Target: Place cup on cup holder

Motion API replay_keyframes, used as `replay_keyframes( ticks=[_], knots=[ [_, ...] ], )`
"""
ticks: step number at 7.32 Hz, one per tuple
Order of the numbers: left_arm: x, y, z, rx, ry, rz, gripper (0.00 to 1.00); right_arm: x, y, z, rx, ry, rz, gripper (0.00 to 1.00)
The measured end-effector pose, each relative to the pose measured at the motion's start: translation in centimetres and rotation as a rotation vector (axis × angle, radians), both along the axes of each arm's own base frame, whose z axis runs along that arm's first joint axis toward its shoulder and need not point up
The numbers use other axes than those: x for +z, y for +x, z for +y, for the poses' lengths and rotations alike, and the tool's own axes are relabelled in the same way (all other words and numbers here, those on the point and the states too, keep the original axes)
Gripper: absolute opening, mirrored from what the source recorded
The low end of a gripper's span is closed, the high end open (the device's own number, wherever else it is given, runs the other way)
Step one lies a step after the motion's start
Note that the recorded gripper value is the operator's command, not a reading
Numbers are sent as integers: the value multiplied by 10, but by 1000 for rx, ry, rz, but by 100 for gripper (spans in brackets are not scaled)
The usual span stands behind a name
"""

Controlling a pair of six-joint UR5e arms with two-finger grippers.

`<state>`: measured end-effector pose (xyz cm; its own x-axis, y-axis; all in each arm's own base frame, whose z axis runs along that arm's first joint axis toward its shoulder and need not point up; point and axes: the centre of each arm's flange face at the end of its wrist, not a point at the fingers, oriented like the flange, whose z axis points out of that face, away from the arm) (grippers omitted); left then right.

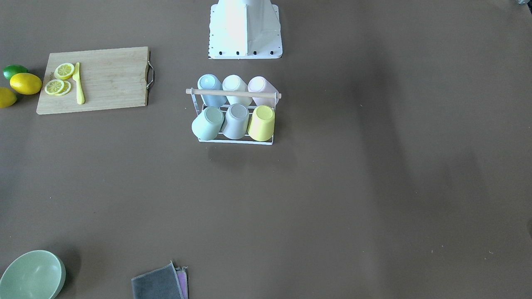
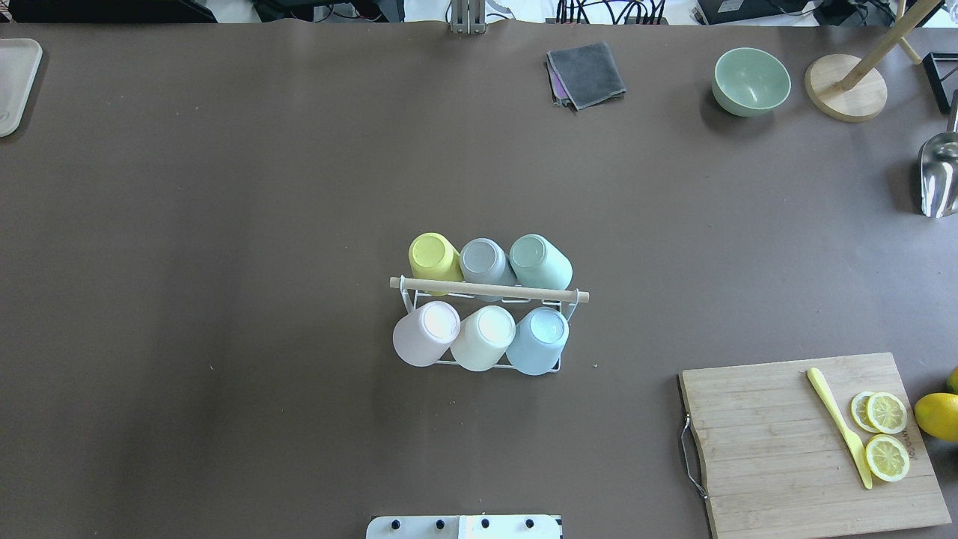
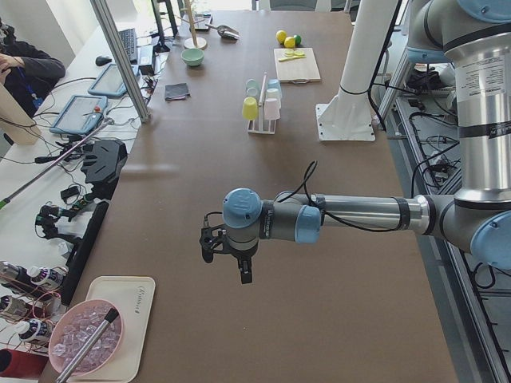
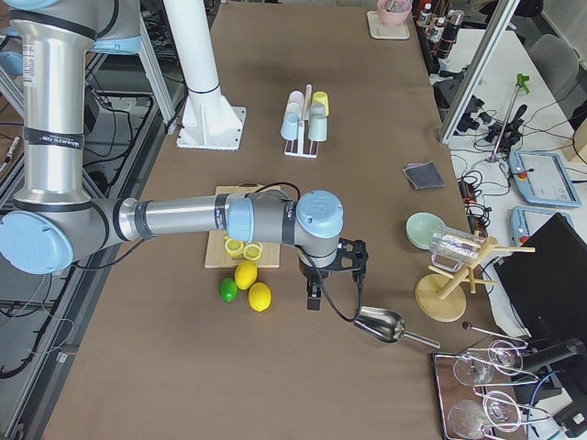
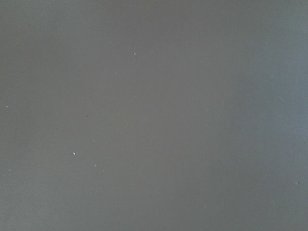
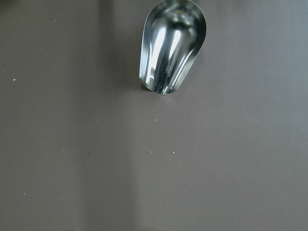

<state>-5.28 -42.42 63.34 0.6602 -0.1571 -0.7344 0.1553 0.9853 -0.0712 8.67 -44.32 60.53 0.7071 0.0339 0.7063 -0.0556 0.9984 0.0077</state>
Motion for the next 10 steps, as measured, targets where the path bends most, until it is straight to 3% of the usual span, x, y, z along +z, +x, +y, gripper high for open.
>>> replay_keyframes(
  ticks=[5, 10],
  knots=[
    [1, 0, -1, 110, 140, -35, 99, 0, 0, 0, 29, -19, -9, 100],
    [11, 1, -17, 121, 133, -42, 99, 2, 0, 1, 30, -23, -7, 100]
  ],
)
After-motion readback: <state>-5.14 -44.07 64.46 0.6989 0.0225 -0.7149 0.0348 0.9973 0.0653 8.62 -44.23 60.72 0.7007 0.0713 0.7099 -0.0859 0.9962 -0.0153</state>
